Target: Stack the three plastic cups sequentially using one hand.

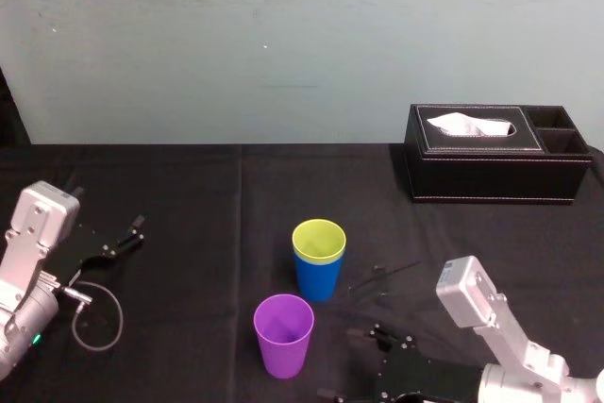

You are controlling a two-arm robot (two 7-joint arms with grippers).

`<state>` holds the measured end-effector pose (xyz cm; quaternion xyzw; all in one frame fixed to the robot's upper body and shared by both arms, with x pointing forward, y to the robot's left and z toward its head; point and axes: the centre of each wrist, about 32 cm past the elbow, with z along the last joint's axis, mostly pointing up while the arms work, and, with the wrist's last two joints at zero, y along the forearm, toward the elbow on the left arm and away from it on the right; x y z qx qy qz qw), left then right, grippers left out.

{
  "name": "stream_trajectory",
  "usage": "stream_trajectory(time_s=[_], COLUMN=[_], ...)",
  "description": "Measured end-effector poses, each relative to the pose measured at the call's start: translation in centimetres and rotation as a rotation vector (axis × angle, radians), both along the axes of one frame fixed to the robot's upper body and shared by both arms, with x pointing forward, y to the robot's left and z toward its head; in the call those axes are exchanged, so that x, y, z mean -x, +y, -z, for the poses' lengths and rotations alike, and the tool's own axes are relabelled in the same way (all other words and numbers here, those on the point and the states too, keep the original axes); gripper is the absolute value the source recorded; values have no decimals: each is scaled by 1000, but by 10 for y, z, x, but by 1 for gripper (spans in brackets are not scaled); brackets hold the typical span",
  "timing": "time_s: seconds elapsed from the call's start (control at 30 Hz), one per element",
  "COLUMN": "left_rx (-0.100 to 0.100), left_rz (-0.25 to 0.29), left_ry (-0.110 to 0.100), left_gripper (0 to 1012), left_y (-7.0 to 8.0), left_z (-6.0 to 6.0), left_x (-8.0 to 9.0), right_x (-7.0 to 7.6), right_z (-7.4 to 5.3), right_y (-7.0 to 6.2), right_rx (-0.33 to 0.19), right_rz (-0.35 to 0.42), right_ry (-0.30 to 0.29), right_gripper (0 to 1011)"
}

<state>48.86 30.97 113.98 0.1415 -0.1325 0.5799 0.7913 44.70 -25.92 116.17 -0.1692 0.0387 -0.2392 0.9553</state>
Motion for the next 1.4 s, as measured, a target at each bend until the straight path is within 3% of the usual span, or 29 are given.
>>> stream_trajectory(time_s=[0.33, 1.4], left_rx=[0, 0], left_rz=[0, 0], left_ry=[0, 0], left_gripper=[1000, 1000], left_y=[0, 0], left_z=[0, 0], left_x=[0, 0], right_x=[-5, -26], right_z=[3, 6], right_y=[13, 46], right_rx=[-5, 2], right_rz=[32, 11], right_ry=[9, 5], right_gripper=[1003, 1003])
